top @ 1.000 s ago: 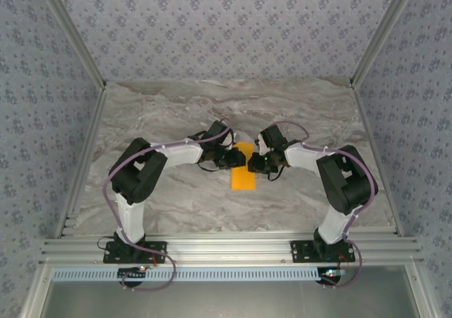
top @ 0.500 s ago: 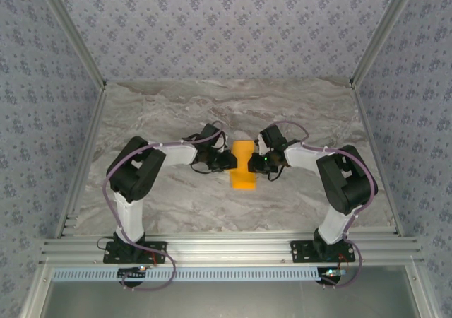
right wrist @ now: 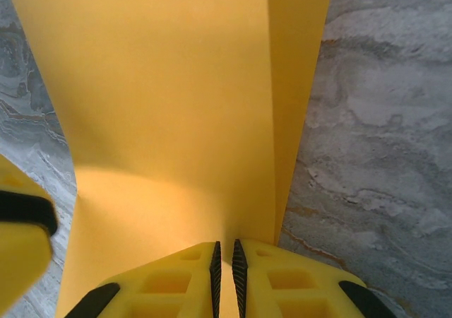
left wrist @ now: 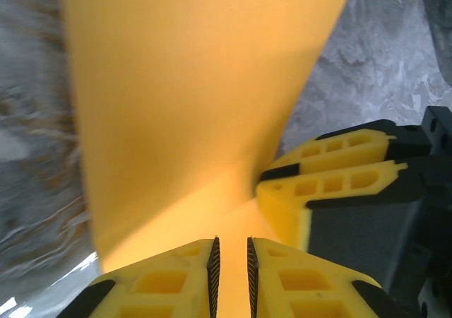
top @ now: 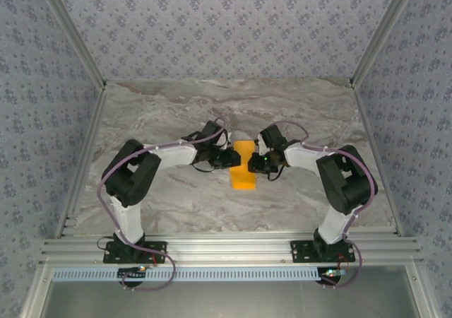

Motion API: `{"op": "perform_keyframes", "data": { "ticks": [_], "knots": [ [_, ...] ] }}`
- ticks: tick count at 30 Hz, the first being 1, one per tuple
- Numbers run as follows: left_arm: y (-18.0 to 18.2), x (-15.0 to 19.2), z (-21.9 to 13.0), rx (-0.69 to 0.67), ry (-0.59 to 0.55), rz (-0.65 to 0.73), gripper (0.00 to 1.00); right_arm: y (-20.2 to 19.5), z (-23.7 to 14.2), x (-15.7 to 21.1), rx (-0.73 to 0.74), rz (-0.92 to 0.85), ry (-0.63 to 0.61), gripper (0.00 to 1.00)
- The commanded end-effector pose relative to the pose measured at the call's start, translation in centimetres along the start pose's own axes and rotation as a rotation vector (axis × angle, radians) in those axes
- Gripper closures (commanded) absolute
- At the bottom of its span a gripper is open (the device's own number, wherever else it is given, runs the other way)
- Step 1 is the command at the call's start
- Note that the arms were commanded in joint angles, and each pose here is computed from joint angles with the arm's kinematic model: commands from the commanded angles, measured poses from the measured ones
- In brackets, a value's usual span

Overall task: Fold a paper plane with a square sheet of paper (fold left side to right side)
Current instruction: Hold the square sheet of paper at the center of the table.

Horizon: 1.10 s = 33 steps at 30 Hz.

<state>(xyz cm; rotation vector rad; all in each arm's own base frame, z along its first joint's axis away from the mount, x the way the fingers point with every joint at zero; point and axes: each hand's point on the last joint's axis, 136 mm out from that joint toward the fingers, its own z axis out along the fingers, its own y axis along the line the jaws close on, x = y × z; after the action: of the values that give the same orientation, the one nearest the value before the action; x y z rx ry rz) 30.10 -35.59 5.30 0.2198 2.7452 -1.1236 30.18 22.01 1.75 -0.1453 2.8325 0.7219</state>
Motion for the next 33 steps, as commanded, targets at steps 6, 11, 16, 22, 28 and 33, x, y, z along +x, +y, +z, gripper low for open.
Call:
{"op": "perform_keyframes", "data": {
  "ticks": [6, 11, 16, 22, 28, 33],
  "knots": [
    [1.3, 0.4, 2.6, -0.052, 0.024, -0.007, 0.81, -1.3, 0.7, 2.7, 0.053, 0.014, 0.098, 0.81],
    [2.5, 1.8, 2.9, -0.094, 0.05, -0.025, 0.81, 0.4, -1.1, 0.7, -0.033, -0.009, 0.012, 0.82],
    [3.5, 2.6, 3.2, -0.118, 0.055, -0.045, 0.81, 2.5, -4.0, -3.1, -0.182, -0.017, -0.115, 0.81],
    [3.6, 3.0, 3.6, -0.128, 0.058, -0.046, 0.81, 3.3, -3.7, -5.9, -0.232, -0.018, -0.141, 0.81],
    [3.7, 3.1, 3.6, -0.139, 0.054, -0.044, 0.81, 3.5, -1.6, -7.6, -0.253, -0.004, -0.126, 0.81],
    [3.7, 3.2, 3.4, -0.139, 0.05, -0.038, 0.81, 2.7, 0.4, -7.8, -0.22, 0.017, -0.086, 0.81]
  ]
}}
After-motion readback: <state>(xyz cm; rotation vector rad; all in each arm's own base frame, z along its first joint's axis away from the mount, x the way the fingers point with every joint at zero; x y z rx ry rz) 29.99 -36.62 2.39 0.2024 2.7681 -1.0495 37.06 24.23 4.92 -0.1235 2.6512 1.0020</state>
